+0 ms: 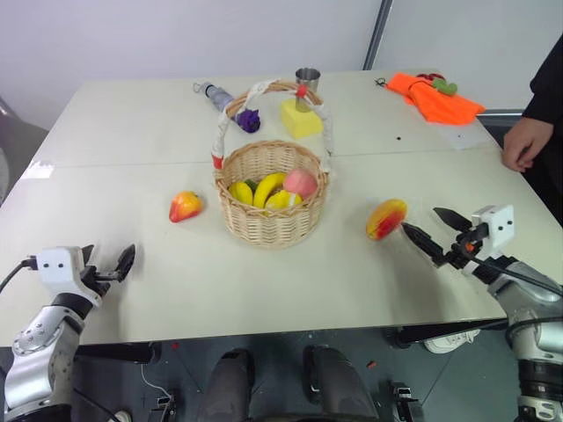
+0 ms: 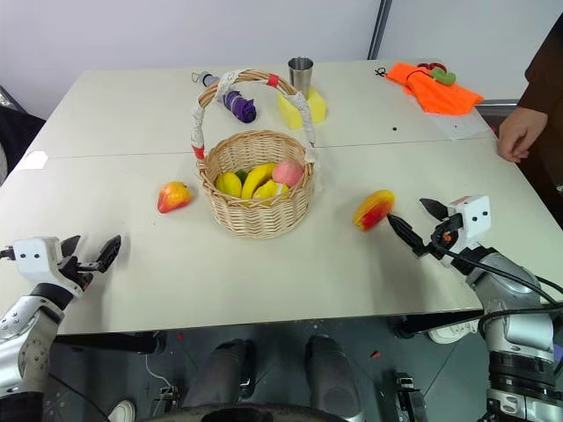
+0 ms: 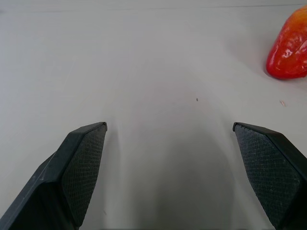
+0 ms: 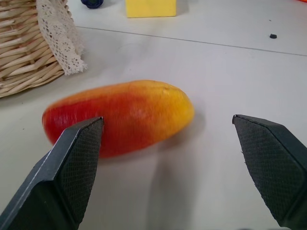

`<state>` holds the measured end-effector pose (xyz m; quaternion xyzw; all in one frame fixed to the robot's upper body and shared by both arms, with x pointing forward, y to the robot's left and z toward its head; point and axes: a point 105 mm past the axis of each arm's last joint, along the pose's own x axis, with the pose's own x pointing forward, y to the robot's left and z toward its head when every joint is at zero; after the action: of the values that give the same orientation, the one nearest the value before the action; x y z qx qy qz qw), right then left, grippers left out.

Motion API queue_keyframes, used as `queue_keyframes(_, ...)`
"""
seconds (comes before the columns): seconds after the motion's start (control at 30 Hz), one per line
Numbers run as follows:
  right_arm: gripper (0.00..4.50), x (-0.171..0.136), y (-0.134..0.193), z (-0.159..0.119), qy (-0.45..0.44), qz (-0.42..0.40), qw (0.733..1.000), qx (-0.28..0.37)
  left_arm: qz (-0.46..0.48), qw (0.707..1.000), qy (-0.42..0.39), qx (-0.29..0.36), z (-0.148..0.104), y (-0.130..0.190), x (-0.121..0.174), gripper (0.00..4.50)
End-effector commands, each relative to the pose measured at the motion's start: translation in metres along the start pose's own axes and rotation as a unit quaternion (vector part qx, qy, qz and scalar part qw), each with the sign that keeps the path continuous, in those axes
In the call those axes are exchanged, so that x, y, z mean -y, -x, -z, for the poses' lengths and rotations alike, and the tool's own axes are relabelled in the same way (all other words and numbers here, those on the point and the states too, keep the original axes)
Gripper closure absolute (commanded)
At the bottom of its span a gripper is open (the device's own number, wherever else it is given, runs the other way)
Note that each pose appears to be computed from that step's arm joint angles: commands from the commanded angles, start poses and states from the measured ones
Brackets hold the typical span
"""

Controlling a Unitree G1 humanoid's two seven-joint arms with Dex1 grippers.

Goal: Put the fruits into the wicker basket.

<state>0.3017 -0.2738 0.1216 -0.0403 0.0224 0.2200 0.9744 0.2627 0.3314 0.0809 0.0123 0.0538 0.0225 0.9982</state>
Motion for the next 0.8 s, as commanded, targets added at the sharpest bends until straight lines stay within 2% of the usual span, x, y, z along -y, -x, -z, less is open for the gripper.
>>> queue_keyframes(0.03, 0.02, 0.004, 0.001, -0.013, 0.011, 0.0, 1.0, 0.025, -0.013, 0.999, -0.02, 0.025, -0.018, 0.006, -0.008, 0.0)
queue_keyframes(0.3, 0.02, 0.006, 0.002, -0.012, 0.012, -0.005, 1.0, 0.024, -0.013, 0.999, 0.018, 0.029, -0.019, 0.008, -0.008, 0.0)
queue_keyframes(0.53, 0.02, 0.004, 0.003, -0.011, 0.011, -0.009, 1.0, 0.025, -0.011, 1.0, 0.01, 0.016, -0.017, 0.004, -0.007, 0.0)
queue_keyframes(0.8, 0.02, -0.008, 0.001, -0.026, 0.022, -0.044, 0.998, 0.035, 0.028, 0.999, 0.012, 0.023, -0.033, -0.008, 0.008, 0.0)
